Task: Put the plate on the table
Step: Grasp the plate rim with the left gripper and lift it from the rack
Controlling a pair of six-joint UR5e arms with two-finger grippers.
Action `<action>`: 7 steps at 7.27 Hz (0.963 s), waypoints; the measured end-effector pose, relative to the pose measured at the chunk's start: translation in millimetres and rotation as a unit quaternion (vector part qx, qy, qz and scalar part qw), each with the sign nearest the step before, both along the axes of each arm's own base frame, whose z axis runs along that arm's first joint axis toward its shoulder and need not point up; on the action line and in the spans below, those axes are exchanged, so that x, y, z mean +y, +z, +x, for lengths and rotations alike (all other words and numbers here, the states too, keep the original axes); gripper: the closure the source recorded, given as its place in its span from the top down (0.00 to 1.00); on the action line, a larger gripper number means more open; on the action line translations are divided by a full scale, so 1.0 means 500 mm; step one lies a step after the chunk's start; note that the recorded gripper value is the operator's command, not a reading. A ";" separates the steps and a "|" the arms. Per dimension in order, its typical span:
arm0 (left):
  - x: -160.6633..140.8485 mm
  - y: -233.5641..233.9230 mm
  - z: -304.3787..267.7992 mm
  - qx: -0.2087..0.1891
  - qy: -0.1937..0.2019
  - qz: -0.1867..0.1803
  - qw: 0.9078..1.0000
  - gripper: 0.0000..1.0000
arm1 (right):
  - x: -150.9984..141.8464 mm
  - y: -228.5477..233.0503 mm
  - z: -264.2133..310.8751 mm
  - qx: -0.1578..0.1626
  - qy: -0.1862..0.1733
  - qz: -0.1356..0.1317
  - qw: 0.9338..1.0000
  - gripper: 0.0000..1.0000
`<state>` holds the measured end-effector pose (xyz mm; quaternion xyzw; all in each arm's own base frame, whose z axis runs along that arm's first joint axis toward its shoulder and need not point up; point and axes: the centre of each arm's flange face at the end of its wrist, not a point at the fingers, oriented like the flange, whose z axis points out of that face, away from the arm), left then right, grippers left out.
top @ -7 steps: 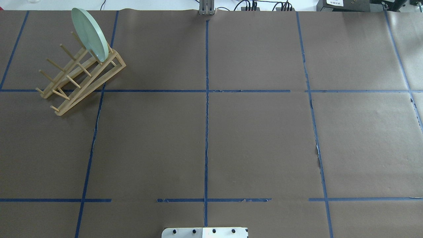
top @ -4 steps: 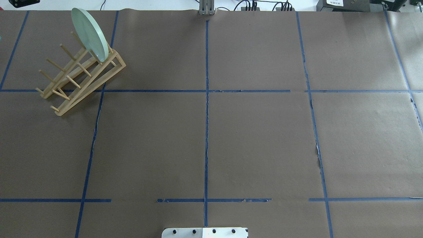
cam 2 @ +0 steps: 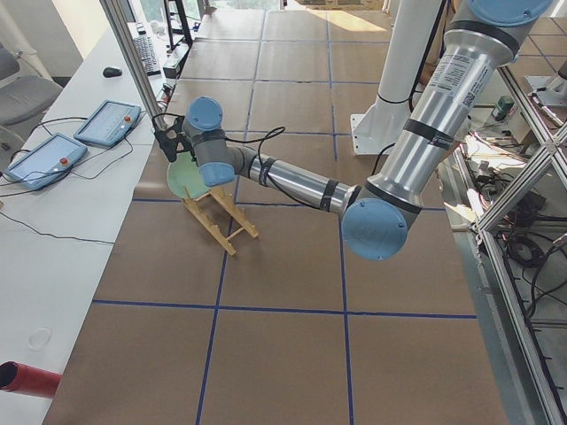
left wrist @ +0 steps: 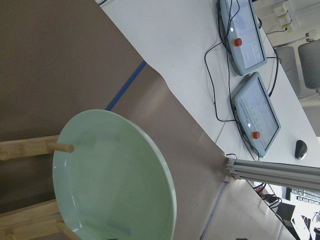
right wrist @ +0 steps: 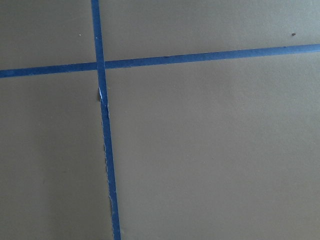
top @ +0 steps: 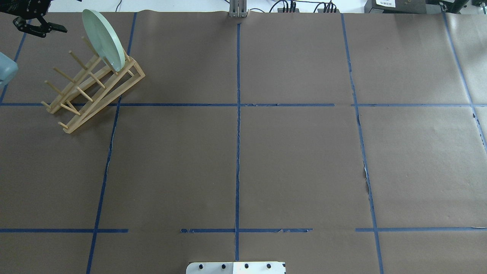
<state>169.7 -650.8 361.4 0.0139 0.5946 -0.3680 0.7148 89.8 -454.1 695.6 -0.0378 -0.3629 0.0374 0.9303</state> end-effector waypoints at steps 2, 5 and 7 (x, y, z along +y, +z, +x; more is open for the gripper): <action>-0.048 -0.013 0.057 -0.023 -0.038 -0.033 0.998 0.59 | 0.000 0.000 0.000 0.000 0.000 0.000 1.000 1.00; -0.066 -0.013 0.070 -0.027 -0.050 -0.042 0.998 0.20 | 0.000 0.000 0.000 0.000 0.000 0.000 1.000 1.00; -0.067 -0.017 0.072 -0.026 -0.049 -0.040 0.998 0.00 | 0.000 0.000 0.000 0.000 0.000 0.000 1.000 1.00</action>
